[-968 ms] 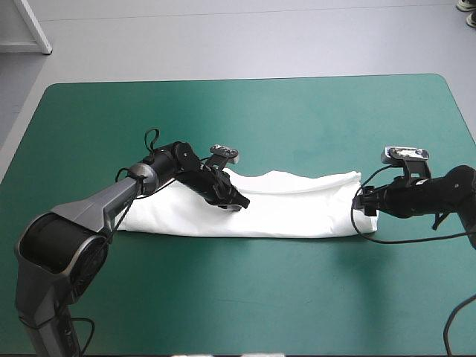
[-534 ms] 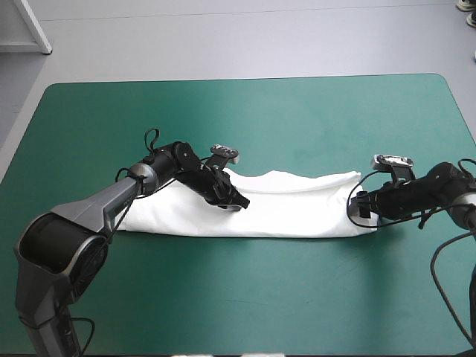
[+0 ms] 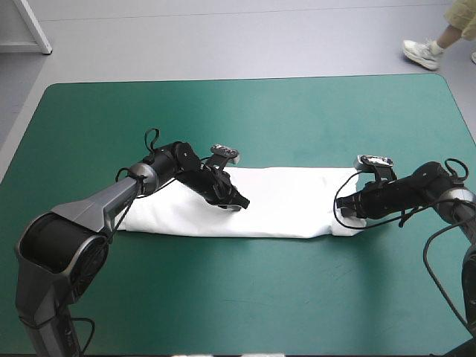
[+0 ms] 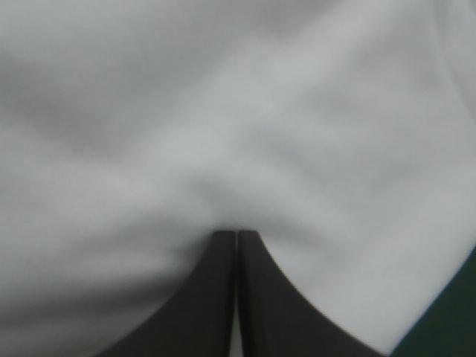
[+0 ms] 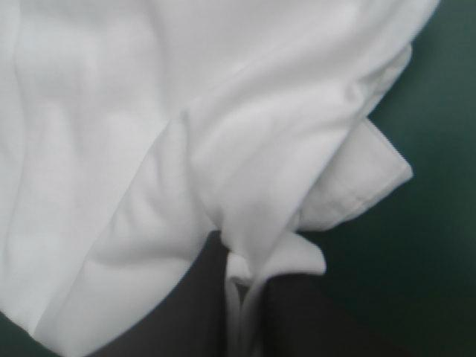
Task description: Fold the cloth
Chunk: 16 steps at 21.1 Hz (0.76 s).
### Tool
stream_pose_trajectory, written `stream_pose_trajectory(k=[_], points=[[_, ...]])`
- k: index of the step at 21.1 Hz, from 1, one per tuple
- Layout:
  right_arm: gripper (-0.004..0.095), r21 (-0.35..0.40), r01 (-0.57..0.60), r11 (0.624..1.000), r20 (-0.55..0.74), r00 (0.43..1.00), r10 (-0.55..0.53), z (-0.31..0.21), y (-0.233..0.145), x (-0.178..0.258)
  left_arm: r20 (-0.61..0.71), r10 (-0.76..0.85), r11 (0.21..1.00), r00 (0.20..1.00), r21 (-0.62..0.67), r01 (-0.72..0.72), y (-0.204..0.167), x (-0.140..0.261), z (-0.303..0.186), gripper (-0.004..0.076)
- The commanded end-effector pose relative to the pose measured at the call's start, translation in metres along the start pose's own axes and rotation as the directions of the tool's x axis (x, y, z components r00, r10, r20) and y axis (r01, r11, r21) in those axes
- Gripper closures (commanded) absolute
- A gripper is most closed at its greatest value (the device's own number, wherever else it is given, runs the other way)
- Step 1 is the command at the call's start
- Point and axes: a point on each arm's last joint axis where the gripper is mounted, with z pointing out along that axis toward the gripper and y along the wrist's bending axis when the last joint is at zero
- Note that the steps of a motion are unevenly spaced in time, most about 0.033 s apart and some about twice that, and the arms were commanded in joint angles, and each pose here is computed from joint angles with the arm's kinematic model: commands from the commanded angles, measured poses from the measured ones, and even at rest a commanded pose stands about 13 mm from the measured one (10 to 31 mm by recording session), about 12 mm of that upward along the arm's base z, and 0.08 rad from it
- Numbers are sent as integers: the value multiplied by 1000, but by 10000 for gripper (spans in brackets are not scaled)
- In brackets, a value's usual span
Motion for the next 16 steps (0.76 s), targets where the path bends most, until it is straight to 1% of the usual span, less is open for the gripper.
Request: stream_pose_trajectory(k=[1,3,6,7,8,10,11,16], points=[[924,-4,51,999,81,995,-50,-18,9,-17,48,24,1000,999,-3,-24,-9,-7,-9,705],[923,-20,71,997,119,991,-68,-30,17,-28,49,24,1000,998,-4,-24,-9,-7,-9,705],[923,-30,121,992,212,971,-112,-64,35,-45,67,22,1000,998,-14,-21,-8,-8,-9,705],[923,-39,131,991,226,967,-119,-70,39,-47,73,15,1000,997,-17,-13,-8,-9,-9,705],[923,-64,148,987,245,961,-128,-80,47,-51,77,15,1000,997,-20,-13,-7,-9,-10,705],[923,-110,194,975,256,953,-161,-93,65,-57,91,15,1000,996,-28,-12,-7,-11,-10,705],[923,-117,212,970,254,951,-177,-94,73,-59,105,17,999,994,-35,-13,-7,-12,-11,705],[923,-104,280,955,247,937,-248,-92,106,-64,141,29,998,990,-55,-21,-8,-15,-17,705]])
